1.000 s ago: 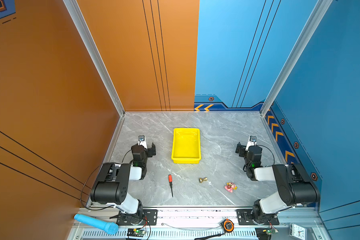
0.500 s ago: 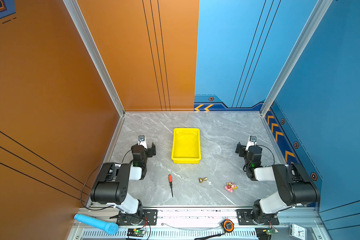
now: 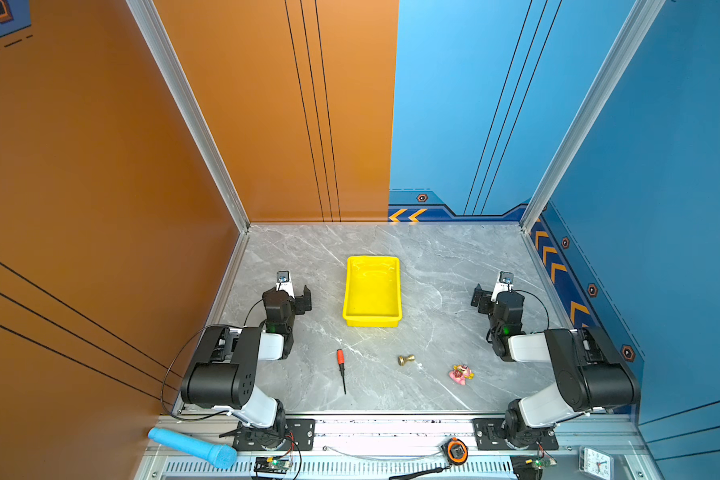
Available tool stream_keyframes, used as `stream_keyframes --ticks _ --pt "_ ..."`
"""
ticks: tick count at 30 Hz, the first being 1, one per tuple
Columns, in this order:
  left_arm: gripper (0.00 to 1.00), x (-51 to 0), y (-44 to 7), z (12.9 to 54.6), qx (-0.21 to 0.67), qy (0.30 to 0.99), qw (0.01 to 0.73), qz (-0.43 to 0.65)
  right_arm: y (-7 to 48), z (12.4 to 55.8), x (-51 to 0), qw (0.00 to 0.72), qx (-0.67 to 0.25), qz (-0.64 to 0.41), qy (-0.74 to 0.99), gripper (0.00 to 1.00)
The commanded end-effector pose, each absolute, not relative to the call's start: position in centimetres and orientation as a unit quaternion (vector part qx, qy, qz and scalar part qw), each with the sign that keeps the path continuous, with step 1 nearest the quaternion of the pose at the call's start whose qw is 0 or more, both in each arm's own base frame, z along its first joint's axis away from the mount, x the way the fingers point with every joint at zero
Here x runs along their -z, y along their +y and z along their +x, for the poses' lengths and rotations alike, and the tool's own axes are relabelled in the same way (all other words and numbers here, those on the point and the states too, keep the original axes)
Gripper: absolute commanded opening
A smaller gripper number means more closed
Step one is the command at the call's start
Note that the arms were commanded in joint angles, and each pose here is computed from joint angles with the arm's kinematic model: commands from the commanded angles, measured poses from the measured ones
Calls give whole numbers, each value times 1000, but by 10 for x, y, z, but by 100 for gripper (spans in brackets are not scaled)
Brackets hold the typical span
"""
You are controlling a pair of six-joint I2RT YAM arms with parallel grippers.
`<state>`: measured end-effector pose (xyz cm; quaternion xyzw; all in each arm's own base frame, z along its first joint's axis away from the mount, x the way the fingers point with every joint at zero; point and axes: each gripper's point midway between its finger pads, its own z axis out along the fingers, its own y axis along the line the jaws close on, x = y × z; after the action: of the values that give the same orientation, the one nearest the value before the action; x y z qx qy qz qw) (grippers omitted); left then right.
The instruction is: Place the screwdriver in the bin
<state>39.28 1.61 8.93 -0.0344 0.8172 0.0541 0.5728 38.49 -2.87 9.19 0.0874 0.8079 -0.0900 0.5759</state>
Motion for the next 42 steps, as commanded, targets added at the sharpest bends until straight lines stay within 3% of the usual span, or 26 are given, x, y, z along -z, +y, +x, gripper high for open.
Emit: stream_keyframes --ticks 1,27,34,42 --pt "98 -90 12 396 -50 818 573 -24 -29 389 -96 582 84 94 803 100" --pt "98 -93 17 396 -53 817 573 -34 -34 390 -100 579 82 106 804 100" --pt "98 -125 29 382 -67 834 542 -76 -23 389 -139 563 97 84 816 100" --pt "98 -164 8 352 33 842 517 -153 9 357 -204 587 33 130 798 100"
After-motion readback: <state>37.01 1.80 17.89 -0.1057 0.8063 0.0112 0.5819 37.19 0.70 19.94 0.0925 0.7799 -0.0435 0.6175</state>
